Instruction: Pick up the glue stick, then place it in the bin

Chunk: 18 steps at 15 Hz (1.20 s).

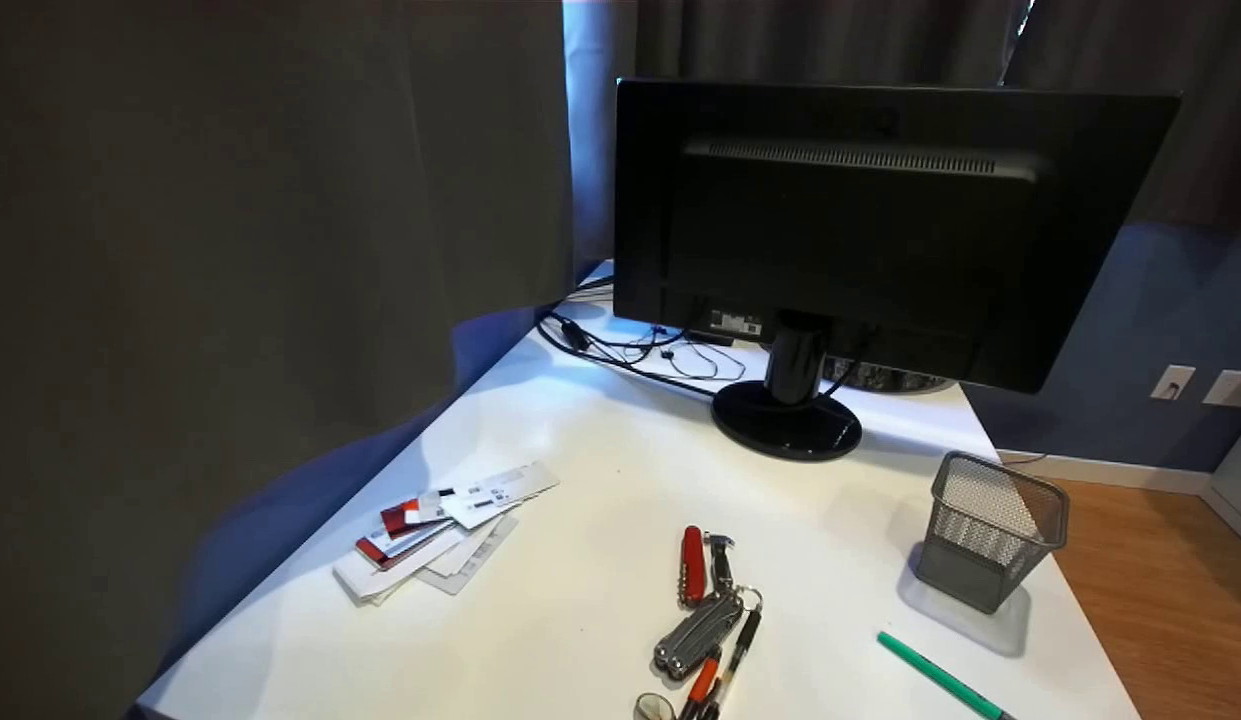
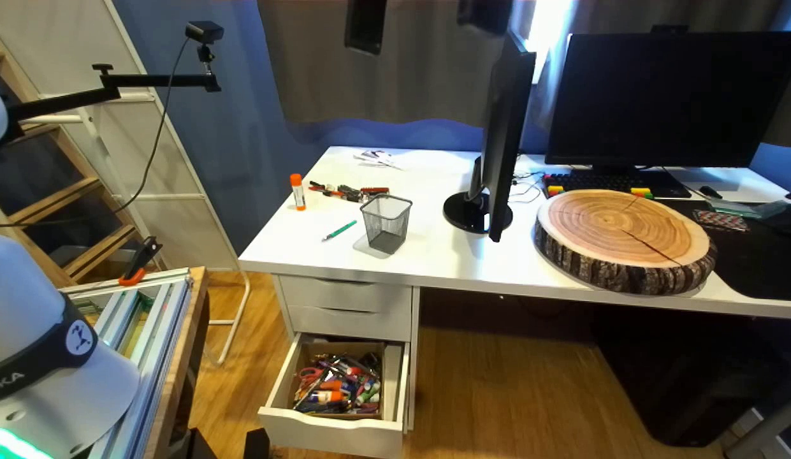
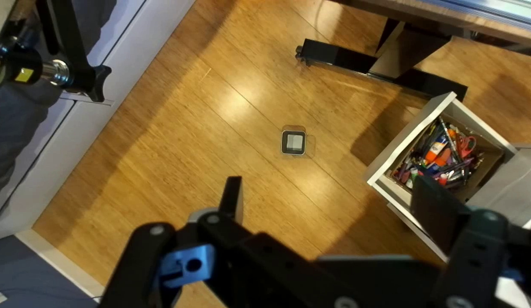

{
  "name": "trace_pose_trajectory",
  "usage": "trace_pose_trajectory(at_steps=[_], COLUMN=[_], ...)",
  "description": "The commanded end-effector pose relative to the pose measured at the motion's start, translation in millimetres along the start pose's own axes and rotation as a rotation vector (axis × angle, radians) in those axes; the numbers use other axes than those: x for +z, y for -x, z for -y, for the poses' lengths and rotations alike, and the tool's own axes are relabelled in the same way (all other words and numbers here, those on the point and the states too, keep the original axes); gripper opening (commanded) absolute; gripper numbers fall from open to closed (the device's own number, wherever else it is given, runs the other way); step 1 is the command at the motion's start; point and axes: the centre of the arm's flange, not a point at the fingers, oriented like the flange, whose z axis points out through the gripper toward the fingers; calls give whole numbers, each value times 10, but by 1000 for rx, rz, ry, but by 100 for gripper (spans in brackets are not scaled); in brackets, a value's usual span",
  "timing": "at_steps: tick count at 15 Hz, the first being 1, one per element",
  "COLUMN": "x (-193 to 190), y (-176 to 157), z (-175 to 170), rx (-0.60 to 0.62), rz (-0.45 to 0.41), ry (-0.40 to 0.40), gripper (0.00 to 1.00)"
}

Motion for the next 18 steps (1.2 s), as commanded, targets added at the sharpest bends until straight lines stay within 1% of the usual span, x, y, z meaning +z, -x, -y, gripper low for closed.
trace_pose_trajectory(at_steps=[1, 3, 5, 8, 10, 12, 15, 16, 17, 18], x=[20, 55, 78, 184, 312, 437, 583, 628, 533, 567], y=[-139, -185, -206, -238, -261, -271, -293, -320, -404, -407], z=[276, 567, 873, 1370, 1685, 2003, 2417, 2553, 2354, 2425], rx=[-69, -173, -283, -447, -521, -603, -693, -708, -658, -668], rz=[113, 151, 162, 150, 148, 113, 77, 50, 102, 105], ry=[35, 16, -6, -37, -74, -142, -204, -197, -180, -175], gripper=[100, 100, 100, 100, 100, 100, 100, 100, 100, 100])
